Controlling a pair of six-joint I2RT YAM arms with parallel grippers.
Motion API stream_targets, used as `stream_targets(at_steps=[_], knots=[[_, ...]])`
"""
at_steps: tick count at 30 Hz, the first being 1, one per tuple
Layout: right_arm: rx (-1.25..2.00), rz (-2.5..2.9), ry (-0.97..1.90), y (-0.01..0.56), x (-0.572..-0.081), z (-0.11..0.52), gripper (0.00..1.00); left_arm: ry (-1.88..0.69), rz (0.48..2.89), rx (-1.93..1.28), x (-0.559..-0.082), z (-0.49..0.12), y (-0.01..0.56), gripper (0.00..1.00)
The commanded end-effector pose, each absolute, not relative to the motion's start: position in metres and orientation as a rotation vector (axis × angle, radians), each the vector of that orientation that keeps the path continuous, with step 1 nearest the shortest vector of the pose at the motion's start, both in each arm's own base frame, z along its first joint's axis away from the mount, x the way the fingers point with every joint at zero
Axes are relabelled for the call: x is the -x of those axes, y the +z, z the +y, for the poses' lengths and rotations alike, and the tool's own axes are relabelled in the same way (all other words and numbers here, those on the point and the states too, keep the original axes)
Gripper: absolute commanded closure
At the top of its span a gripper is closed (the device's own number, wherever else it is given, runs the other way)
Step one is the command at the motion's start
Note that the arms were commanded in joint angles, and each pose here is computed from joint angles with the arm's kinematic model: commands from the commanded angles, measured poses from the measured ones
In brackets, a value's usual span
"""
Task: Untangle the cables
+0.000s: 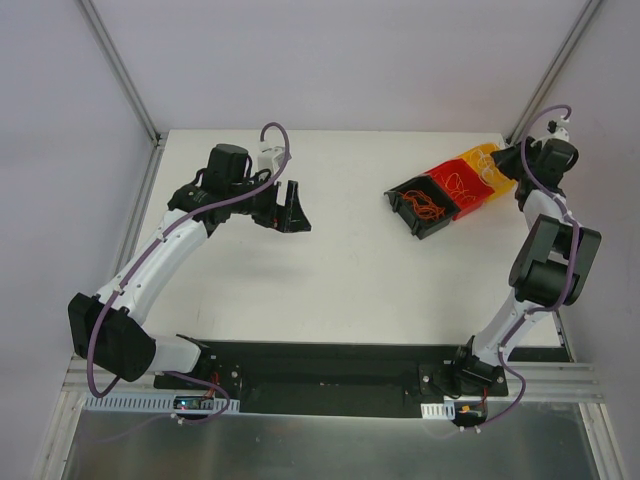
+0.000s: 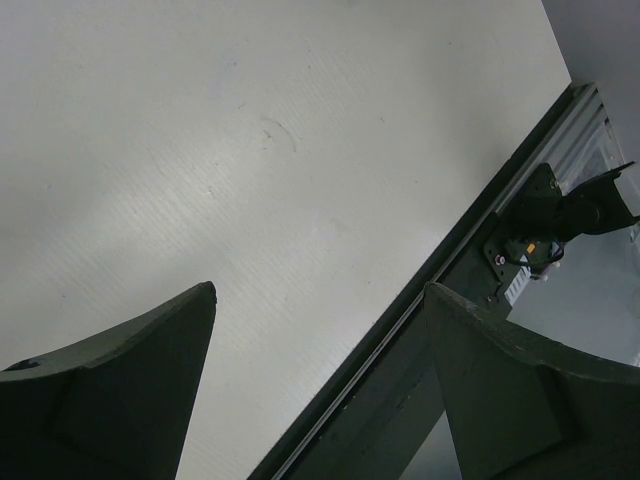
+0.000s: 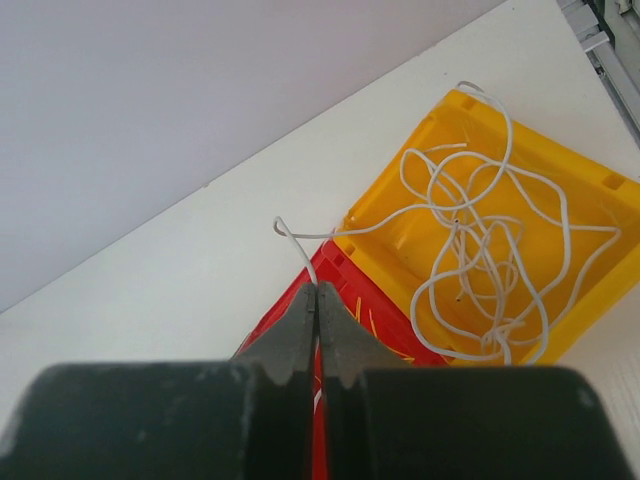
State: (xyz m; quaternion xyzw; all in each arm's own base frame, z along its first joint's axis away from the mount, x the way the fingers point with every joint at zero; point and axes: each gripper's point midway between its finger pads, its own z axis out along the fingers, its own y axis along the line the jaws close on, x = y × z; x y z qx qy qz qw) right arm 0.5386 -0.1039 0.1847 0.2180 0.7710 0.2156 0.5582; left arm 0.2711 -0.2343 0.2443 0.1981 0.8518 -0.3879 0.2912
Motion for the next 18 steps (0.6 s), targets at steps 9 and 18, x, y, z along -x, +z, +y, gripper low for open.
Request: stream_targets(at_steps=[9,18], knots=[[-0.322,1.638,0.619,0.25,-0.53,-0.076,1.0,-1.056,2.222,-0.556,-0.268,-0.239,0.255,0.16],[-0.285,1.638,0.641,0.252,-0.527,-0.068,1.0,-1.059,2.222,-0.556,-0.268,-0.239,0.255,0.16]])
